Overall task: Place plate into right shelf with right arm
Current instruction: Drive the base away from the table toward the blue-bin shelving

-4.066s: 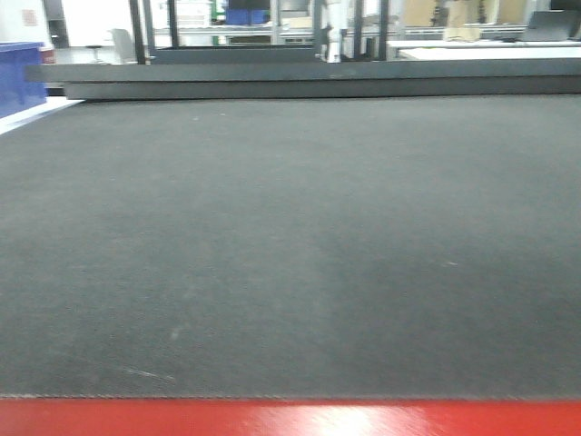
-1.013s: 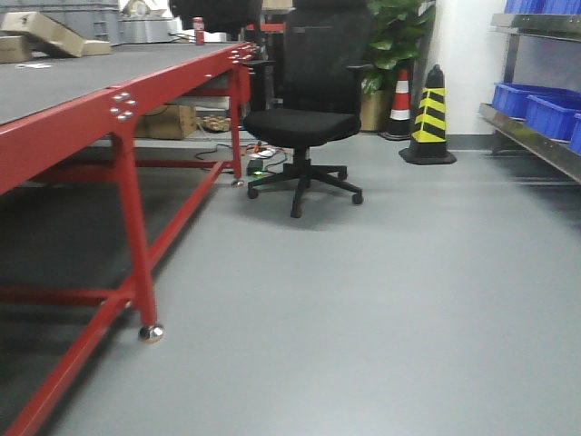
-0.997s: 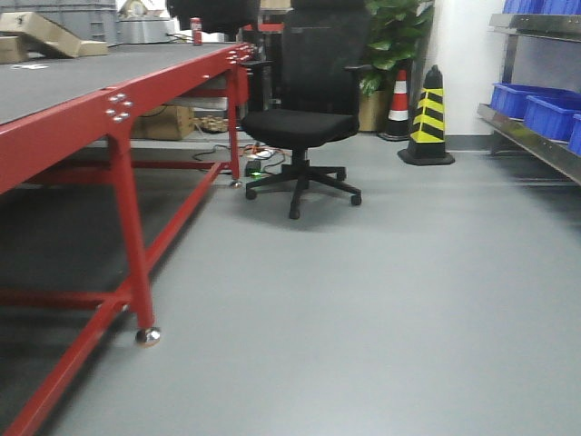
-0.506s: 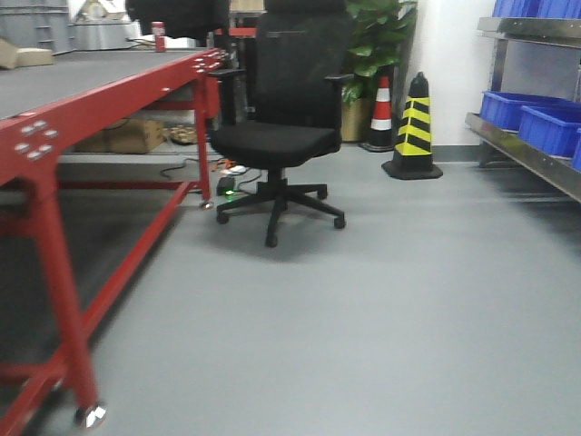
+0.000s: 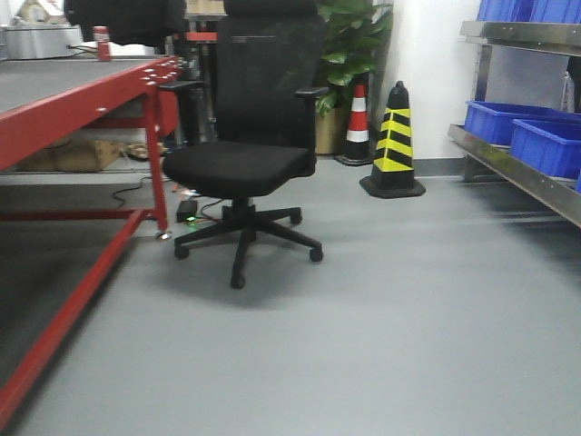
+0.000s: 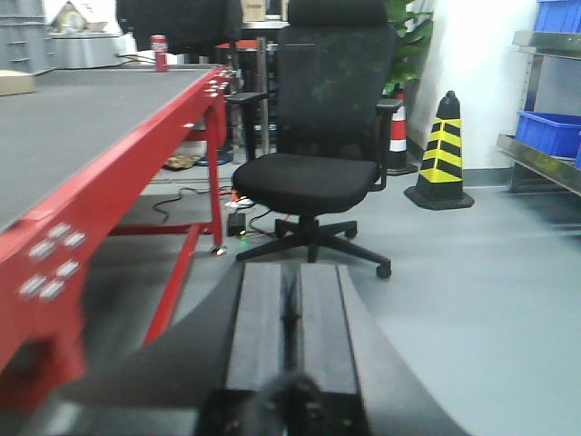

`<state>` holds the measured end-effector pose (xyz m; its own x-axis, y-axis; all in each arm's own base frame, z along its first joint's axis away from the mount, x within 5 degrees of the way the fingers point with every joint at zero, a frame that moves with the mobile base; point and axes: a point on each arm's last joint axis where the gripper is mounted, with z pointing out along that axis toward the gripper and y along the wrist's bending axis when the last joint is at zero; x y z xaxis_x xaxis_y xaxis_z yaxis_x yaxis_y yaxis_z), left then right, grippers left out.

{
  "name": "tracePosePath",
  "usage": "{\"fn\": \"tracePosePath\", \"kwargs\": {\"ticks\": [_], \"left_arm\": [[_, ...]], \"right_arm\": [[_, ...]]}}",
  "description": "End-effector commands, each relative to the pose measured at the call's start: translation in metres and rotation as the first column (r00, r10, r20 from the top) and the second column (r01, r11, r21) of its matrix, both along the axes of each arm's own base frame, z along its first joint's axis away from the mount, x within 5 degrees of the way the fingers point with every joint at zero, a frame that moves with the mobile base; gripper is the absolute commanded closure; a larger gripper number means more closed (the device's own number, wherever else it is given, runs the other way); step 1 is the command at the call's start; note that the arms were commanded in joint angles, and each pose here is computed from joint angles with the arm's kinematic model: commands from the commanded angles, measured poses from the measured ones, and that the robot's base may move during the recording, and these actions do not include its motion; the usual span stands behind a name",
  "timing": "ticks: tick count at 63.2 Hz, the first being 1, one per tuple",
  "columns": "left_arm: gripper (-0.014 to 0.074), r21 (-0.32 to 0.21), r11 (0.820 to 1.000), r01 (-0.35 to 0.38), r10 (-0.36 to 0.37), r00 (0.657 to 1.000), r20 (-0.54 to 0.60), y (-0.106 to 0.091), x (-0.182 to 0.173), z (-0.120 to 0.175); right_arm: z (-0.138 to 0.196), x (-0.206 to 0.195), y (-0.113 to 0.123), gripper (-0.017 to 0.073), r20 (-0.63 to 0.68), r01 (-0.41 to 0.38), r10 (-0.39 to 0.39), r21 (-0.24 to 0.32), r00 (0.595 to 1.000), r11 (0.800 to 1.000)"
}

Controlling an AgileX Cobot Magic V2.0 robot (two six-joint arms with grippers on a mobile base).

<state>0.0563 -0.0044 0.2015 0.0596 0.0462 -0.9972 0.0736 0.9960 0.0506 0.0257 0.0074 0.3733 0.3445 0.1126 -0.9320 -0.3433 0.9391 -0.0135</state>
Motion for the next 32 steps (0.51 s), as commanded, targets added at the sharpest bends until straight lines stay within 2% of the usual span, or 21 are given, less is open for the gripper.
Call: {"fn": "tracePosePath", "kwargs": {"ticks": [1, 32], "left_arm": [[0.0640, -0.012, 1.000, -0.010, 0.011, 0.997, 0.078, 0.0012, -0.0008, 0.0048], [0.0640, -0.012, 1.000, -0.010, 0.011, 0.997, 0.082, 0.0012, -0.0011, 0.0050]], "right_arm": [[0.0159, -0.0049, 0.0006, 0.0508, 0.101, -0.017, 0.016, 0.012, 0.995, 1.000], [0.0159, -0.0049, 0.0006, 0.0508, 0.101, -0.017, 0.016, 0.012, 0.995, 1.000]]}}
